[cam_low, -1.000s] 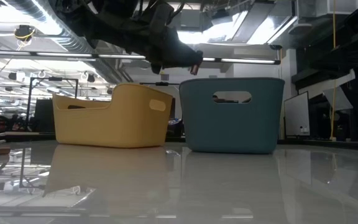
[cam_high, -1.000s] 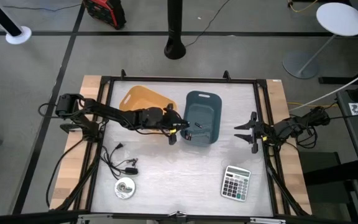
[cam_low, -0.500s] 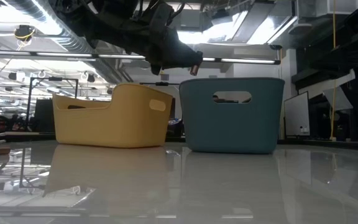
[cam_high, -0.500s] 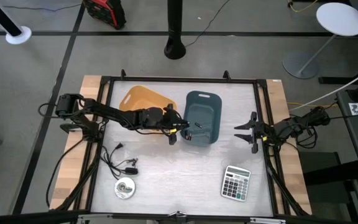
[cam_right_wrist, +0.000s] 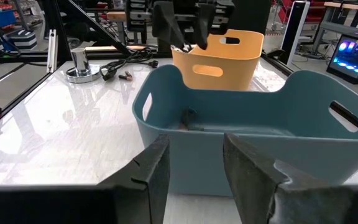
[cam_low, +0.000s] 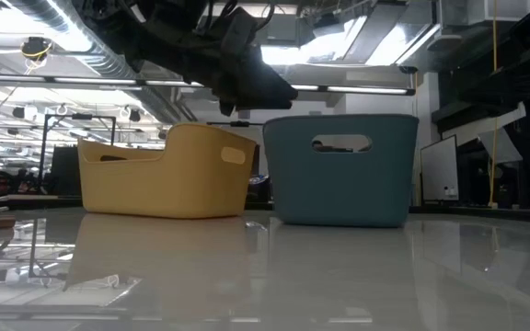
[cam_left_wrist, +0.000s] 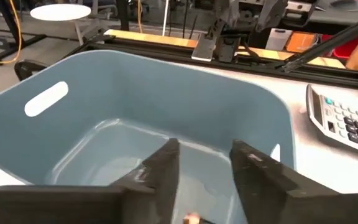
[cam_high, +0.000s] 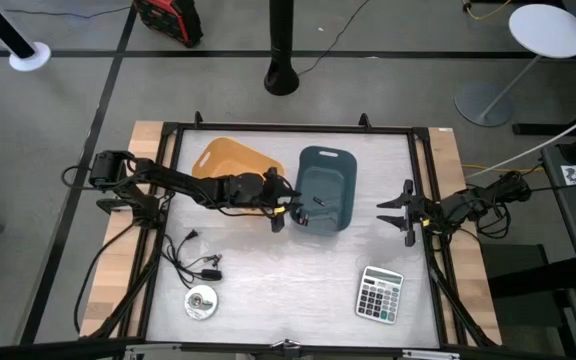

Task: Sort batteries
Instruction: Put the black battery into the blue bin

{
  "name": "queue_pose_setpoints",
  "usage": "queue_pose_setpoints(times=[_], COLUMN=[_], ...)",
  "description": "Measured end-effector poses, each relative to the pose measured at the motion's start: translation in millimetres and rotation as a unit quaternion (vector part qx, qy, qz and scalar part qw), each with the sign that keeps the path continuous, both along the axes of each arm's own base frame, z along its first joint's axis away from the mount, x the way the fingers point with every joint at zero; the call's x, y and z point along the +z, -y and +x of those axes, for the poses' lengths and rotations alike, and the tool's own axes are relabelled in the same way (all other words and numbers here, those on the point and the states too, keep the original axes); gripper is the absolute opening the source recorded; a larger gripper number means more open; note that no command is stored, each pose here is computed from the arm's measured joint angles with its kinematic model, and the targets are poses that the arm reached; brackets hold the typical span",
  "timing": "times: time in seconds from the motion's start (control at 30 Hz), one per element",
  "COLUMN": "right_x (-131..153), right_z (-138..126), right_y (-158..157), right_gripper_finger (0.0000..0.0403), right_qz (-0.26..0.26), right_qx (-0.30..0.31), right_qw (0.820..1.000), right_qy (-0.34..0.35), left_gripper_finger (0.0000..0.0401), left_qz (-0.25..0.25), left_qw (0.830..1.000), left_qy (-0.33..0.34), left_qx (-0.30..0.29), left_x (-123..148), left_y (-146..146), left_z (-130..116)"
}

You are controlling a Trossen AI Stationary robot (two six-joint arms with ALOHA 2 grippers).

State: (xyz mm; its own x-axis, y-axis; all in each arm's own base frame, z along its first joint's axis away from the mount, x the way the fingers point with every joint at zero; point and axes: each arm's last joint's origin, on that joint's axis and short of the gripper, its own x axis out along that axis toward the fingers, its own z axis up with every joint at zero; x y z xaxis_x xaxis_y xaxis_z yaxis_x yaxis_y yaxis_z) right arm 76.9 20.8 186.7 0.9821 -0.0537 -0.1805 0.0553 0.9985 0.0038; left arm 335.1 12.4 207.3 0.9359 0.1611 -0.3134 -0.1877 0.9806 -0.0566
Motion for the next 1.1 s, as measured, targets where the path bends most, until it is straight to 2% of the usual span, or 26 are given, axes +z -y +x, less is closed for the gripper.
queue_pose_setpoints(times=[0.17, 0.4, 0.57, 0.67, 0.8, 0.93, 1.0, 1.1], right_x=[0, 0, 0, 0, 0, 0, 0, 0], right_z=[0, 0, 0, 0, 0, 0, 0, 0], right_y=[0, 0, 0, 0, 0, 0, 0, 0], right_gripper_finger=[0.0145, 0.0145, 0.0145, 0.0145, 0.0145, 0.0145, 0.0145, 0.0145], right_qz=[0.000, 0.000, 0.000, 0.000, 0.000, 0.000, 0.000, 0.000], right_qx=[0.000, 0.000, 0.000, 0.000, 0.000, 0.000, 0.000, 0.000], right_qw=[1.000, 1.000, 1.000, 1.000, 1.000, 1.000, 1.000, 1.000], right_qy=[0.000, 0.000, 0.000, 0.000, -0.001, 0.000, 0.000, 0.000], left_gripper_finger=[0.0184, 0.0190, 0.0181, 0.0179, 0.0179, 0.0179, 0.0180, 0.0180], left_qz=[-0.001, -0.001, -0.067, -0.116, -0.208, -0.297, -0.309, -0.305], left_qw=[1.000, 0.999, 0.990, 0.979, 0.949, 0.895, 0.872, 0.848], left_qy=[0.000, 0.024, 0.003, -0.076, -0.208, -0.330, -0.379, -0.433], left_qx=[-0.002, -0.030, -0.126, -0.146, -0.113, -0.043, -0.009, 0.030], left_x=[0, 17, 35, 32, 22, 10, 5, -1], left_y=[2, 14, 46, 68, 90, 103, 107, 110], left_z=[0, -6, -25, -44, -74, -99, -110, -123])
